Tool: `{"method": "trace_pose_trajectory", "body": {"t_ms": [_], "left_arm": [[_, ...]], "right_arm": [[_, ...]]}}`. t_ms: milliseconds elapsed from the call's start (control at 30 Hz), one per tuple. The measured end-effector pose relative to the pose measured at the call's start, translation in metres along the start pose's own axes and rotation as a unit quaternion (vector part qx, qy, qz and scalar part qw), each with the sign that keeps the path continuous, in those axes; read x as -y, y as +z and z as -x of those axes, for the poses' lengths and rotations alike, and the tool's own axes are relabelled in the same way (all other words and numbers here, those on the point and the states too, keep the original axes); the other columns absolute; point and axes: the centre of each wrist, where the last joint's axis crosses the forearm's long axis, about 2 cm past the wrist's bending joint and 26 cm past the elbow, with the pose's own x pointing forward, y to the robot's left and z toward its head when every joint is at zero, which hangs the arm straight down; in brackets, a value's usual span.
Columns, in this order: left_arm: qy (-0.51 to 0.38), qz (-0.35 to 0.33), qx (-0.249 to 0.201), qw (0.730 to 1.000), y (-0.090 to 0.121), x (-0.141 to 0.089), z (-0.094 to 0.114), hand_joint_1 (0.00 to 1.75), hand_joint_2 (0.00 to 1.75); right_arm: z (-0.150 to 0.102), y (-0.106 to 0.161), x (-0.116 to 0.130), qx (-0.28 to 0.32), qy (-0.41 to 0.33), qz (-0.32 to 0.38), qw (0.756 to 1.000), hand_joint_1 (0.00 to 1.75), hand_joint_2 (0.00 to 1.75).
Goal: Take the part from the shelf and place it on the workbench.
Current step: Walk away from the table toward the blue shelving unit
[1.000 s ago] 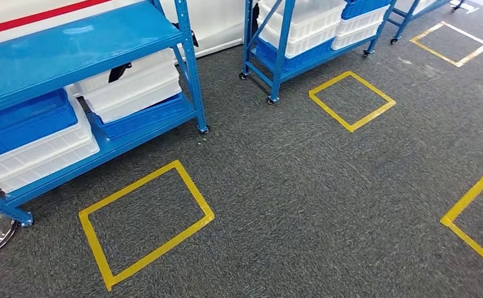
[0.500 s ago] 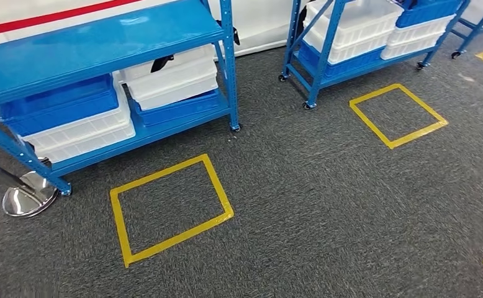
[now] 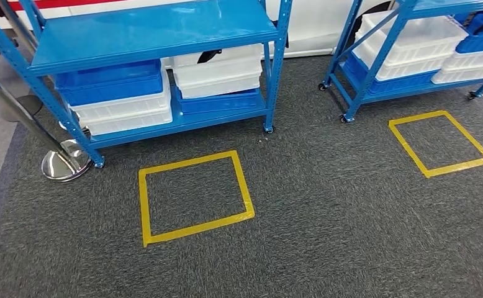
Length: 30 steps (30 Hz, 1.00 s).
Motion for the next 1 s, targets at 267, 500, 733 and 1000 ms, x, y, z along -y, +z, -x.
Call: {"method": "trace_pose_trajectory", "body": {"t_ms": [267, 500, 733, 1000], "left_arm": [[0.01, 0.012, 0.002, 1.0, 0.0007, 0.0023, 0.0011, 0.0, 0.0], [0.012, 0.018, 0.005, 1.0, 0.0005, 0.0032, 0.0006, 0.0, 0.0], [0.01, 0.019, -0.002, 1.0, 0.0037, 0.0022, 0.006, 0.0, 0.0], [0.01, 0.02, 0.001, 1.0, 0.0022, 0.0037, 0.0035, 0.0, 0.0]], "right_arm": [[-0.0011, -0.0005, 0.0046, -0.019, -0.017, 0.039, 0.999, 0.0, 0.0], [0.0034, -0.0004, 0.0058, -0.027, -0.026, 0.033, 0.999, 0.0, 0.0], [0.0058, -0.0001, 0.0052, -0.031, -0.033, 0.021, 0.999, 0.0, 0.0], [0.0009, -0.0007, 0.0054, -0.026, -0.034, 0.021, 0.999, 0.0, 0.0]]}}
